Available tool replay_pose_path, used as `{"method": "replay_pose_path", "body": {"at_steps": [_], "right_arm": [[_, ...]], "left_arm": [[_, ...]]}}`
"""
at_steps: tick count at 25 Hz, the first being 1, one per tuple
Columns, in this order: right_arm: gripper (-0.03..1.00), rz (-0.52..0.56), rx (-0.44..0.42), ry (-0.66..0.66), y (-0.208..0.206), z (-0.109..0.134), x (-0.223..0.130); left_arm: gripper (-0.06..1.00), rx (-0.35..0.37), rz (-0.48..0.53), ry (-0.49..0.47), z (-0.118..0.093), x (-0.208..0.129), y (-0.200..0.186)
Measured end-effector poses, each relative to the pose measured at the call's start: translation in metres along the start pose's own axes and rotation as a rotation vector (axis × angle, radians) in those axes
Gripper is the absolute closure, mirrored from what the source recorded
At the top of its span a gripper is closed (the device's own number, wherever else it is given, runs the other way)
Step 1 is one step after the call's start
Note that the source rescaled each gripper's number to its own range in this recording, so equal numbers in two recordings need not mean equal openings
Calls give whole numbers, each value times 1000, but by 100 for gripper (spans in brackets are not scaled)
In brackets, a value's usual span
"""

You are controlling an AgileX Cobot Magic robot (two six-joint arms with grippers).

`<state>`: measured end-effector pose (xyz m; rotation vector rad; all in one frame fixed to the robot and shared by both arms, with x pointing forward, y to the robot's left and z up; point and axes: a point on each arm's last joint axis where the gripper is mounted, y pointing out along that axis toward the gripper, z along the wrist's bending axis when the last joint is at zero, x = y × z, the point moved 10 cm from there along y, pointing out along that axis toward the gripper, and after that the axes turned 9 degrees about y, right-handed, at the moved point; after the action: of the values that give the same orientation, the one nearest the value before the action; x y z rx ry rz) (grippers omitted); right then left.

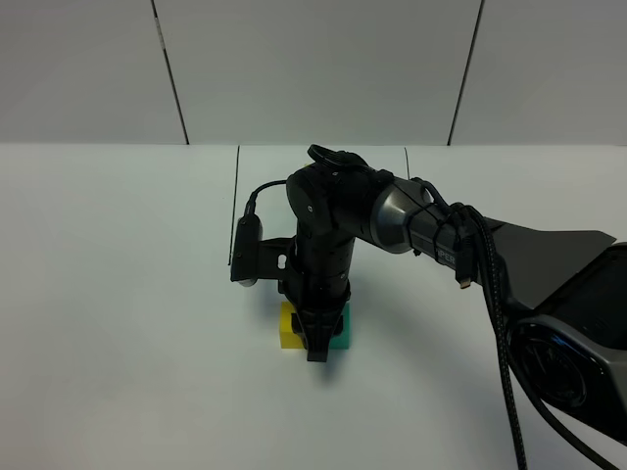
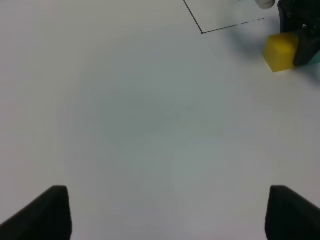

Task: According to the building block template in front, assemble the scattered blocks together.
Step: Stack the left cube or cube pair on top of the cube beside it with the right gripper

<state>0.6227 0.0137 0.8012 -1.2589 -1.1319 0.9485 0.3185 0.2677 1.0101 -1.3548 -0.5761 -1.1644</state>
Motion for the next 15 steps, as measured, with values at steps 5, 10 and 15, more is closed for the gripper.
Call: {"method": "replay_pose_path", "body": {"at_steps": [5,10,15], "right_arm": [[96,-12,-10,49,-2,-3,3],[96,-62,-29,343,-34,-11,17],[96,-132,-29,746,-71,-19,31]], "left_arm": [[26,0,0,0,0,0,0],[26,0,0,0,0,0,0],[26,0,0,0,0,0,0]]}}
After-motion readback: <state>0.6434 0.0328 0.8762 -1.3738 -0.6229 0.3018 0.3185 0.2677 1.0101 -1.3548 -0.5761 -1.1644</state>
